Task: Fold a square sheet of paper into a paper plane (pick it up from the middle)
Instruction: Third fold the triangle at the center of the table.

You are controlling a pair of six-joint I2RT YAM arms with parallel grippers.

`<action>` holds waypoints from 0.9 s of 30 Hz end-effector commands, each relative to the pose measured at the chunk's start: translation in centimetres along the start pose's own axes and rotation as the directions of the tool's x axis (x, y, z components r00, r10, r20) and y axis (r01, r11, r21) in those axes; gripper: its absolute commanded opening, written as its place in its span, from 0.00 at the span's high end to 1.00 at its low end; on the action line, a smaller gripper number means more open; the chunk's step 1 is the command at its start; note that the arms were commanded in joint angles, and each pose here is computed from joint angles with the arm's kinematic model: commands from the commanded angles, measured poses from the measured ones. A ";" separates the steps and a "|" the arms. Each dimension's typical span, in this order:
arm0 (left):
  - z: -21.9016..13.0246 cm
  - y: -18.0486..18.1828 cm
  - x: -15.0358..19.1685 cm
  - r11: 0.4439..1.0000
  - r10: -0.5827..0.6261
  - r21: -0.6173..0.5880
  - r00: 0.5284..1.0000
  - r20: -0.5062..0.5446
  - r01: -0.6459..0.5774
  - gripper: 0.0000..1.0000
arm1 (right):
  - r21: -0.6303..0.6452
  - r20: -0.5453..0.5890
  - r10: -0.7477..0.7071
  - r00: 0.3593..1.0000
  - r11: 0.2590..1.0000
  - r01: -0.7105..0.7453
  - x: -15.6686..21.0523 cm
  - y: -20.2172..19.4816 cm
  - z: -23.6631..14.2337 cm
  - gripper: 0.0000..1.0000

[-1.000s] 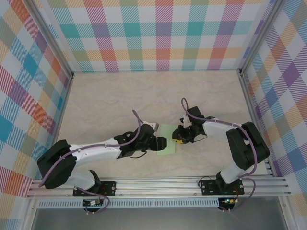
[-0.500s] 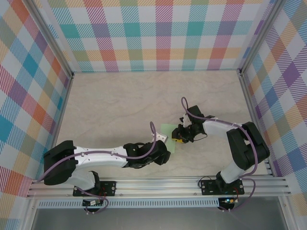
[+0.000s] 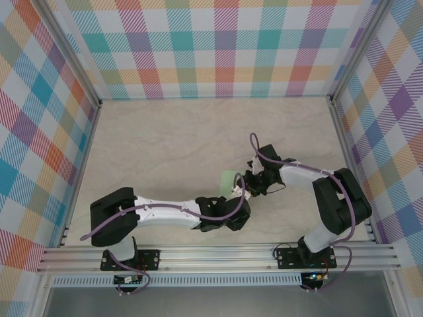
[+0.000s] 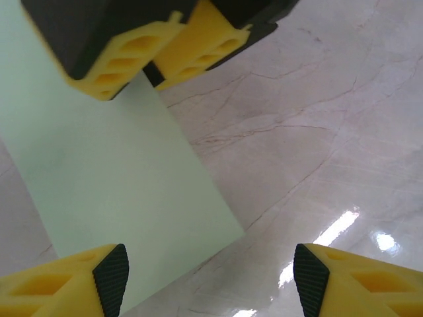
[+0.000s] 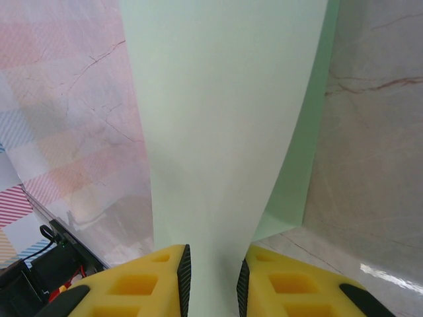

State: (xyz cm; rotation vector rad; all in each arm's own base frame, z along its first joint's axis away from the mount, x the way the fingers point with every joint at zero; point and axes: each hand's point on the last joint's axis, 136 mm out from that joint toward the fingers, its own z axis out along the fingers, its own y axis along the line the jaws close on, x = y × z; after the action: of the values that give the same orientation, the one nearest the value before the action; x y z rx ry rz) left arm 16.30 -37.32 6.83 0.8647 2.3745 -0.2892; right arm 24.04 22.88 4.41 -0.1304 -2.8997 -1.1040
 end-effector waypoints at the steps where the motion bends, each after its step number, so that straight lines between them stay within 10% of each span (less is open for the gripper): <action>1: 0.4 0.9 0.5 0.992 0.073 -0.103 0.997 -0.037 -0.077 0.31 | -0.034 0.008 -0.040 0.999 0.999 0.040 -0.1 1.8 -1.0 0.73; 8: 0.6 1.3 -0.3 0.981 0.089 -0.174 0.996 -0.016 -0.091 0.33 | -0.033 -0.011 -0.035 0.999 0.999 0.034 0.0 1.7 -0.8 0.73; 27: 0.3 1.6 -0.5 0.985 0.083 -0.154 0.997 0.009 -0.080 0.91 | 0.020 0.000 -0.052 0.999 0.998 0.052 -0.6 1.1 -0.8 0.71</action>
State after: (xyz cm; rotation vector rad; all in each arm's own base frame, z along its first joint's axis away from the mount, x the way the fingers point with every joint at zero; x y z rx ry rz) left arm 18.02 -36.53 6.44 0.8808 2.3146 -0.0595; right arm 24.53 22.98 5.43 -0.0883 -2.9186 -1.0971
